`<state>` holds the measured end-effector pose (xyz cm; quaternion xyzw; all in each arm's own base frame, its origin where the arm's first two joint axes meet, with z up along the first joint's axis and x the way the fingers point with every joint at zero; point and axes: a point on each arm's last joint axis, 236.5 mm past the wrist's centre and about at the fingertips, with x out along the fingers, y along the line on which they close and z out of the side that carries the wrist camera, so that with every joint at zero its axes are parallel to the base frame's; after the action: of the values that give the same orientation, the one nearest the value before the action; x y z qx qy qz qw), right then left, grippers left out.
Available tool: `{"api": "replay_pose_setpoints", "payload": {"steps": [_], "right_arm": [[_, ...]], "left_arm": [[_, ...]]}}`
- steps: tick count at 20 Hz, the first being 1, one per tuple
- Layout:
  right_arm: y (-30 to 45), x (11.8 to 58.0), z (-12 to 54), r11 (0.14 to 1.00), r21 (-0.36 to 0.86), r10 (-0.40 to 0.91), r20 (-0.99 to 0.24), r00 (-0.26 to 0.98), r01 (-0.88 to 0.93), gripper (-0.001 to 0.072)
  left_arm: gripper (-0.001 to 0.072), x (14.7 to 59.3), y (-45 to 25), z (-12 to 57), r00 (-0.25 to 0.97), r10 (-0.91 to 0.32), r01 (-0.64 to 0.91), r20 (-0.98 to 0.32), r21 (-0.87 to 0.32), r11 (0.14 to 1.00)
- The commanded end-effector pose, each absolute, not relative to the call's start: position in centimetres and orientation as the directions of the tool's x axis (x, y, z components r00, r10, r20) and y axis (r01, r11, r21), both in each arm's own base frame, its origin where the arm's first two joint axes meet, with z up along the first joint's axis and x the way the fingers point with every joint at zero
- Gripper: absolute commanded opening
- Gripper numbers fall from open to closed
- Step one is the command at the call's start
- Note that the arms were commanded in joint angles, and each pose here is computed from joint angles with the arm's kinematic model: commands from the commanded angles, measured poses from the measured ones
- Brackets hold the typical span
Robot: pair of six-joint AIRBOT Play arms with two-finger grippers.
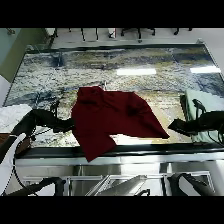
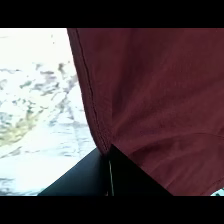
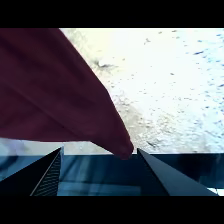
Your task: Fold the shirts.
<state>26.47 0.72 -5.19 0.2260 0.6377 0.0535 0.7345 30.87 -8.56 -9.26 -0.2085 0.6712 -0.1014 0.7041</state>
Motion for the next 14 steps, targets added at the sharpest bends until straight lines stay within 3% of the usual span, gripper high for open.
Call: {"api": "replay_pose_setpoints", "payload": {"steps": [1,6,9,10,11,13,14], "right_arm": [[2.4,26.1,-7.7,0.923,0.378,0.373,-0.925,0.079,0.066,0.0529],[4.0,24.3,-11.1,0.938,0.345,0.341,-0.936,-0.082,-0.029,0.0522],[3.4,24.7,-11.5,0.949,0.314,0.311,-0.948,-0.073,-0.038,0.0353],[3.5,25.1,-11.2,0.947,0.319,0.316,-0.947,-0.065,-0.037,0.014],[4.0,25.4,-10.7,0.94,0.34,0.338,-0.939,-0.058,-0.019,0.0022],[7.7,26.5,-8.0,0.865,0.502,0.501,-0.865,-0.029,-0.015,0.0021],[10.9,27.6,-4.9,0.77,0.636,0.637,-0.771,0.007,-0.036,0.0021]], "left_arm": [[0.0017,30.6,-8.1,-9.2,0.069,-0.426,-0.15,-0.902,-0.432,0.889],[0.0017,30.7,-8.1,-9.2,0.071,-0.426,-0.151,-0.902,-0.432,0.889],[0.0017,30.7,-8.1,-9.2,0.074,-0.425,-0.151,-0.902,-0.432,0.889],[0.0017,30.7,-8.1,-9.2,0.074,-0.426,-0.151,-0.902,-0.433,0.889],[0.0017,30.7,-8.2,-9.2,0.073,-0.429,-0.151,-0.901,-0.435,0.888],[0.0017,30.9,-8.7,-7.7,0.095,-0.45,-0.141,-0.888,-0.46,0.877],[0.0017,31.5,-9.1,-5.6,0.129,-0.465,-0.114,-0.876,-0.479,0.871]]}}
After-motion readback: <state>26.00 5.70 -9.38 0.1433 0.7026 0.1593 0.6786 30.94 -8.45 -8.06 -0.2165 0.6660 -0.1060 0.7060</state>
